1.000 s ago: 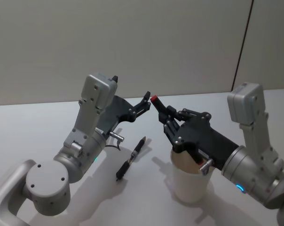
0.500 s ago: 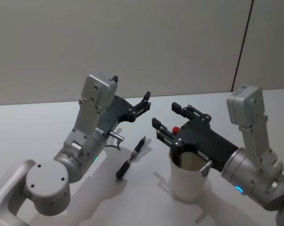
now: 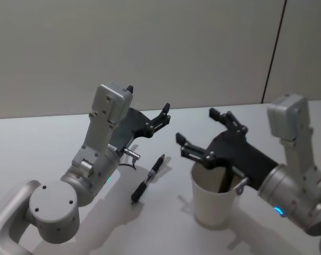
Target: Place the pen into the pen holder.
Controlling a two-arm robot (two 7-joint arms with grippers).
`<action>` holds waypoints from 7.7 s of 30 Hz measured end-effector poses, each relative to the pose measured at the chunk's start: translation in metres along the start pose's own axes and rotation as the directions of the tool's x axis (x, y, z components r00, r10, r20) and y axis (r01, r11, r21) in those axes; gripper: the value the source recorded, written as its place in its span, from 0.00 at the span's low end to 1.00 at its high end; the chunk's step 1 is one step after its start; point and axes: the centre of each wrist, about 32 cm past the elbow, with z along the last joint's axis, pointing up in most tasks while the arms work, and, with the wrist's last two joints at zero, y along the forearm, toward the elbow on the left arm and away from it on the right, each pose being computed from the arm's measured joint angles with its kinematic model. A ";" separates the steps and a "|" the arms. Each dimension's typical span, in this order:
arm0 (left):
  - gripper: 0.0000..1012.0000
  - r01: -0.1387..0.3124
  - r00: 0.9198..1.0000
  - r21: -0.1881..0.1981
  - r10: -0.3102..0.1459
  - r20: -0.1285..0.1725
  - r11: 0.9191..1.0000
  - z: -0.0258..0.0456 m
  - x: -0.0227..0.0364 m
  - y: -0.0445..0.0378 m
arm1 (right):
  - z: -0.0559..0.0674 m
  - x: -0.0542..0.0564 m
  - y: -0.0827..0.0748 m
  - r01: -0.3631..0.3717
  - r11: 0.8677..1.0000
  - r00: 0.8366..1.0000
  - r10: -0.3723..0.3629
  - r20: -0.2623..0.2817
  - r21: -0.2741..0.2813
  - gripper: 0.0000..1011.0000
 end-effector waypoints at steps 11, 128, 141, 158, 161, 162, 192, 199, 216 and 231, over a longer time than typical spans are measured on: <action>0.99 0.000 1.000 0.000 0.000 0.000 1.000 0.0000 0.0000 0.0000 | 0.003 0.025 -0.025 0.127 0.991 0.992 -0.126 -0.027 0.039 0.99; 0.99 0.184 0.981 0.405 -0.143 -0.129 0.896 -0.0360 -0.0130 0.0429 | -0.010 0.109 -0.120 0.664 0.747 0.739 -0.652 -0.171 0.019 0.99; 0.99 0.176 0.976 0.410 -0.106 -0.188 0.895 -0.0406 -0.0140 0.0449 | -0.010 0.109 -0.120 0.664 0.747 0.739 -0.652 -0.171 0.019 0.99; 0.97 0.170 0.974 0.410 -0.090 -0.207 0.896 -0.0429 -0.0144 0.0463 | -0.010 0.109 -0.120 0.664 0.747 0.739 -0.652 -0.171 0.019 0.99; 0.96 0.170 0.974 0.411 -0.089 -0.208 0.896 -0.0431 -0.0143 0.0463 | -0.010 0.109 -0.120 0.664 0.747 0.739 -0.652 -0.171 0.019 0.99; 0.95 0.170 0.974 0.411 -0.089 -0.208 0.896 -0.0431 -0.0143 0.0463 | -0.010 0.109 -0.120 0.664 0.747 0.739 -0.652 -0.171 0.019 0.99; 0.79 0.166 0.974 0.412 -0.083 -0.211 0.896 -0.0439 -0.0143 0.0468 | -0.010 0.109 -0.120 0.664 0.747 0.739 -0.652 -0.171 0.019 0.99; 0.75 0.166 0.974 0.412 -0.083 -0.211 0.896 -0.0439 -0.0143 0.0468 | -0.010 0.109 -0.120 0.664 0.747 0.739 -0.652 -0.171 0.019 0.99; 0.65 0.166 0.974 0.412 -0.083 -0.211 0.896 -0.0440 -0.0142 0.0468 | -0.010 0.109 -0.120 0.664 0.747 0.739 -0.652 -0.170 0.019 0.99; 0.55 0.166 0.974 0.412 -0.083 -0.211 0.896 -0.0440 -0.0142 0.0468 | -0.010 0.109 -0.120 0.664 0.747 0.739 -0.652 -0.171 0.019 0.99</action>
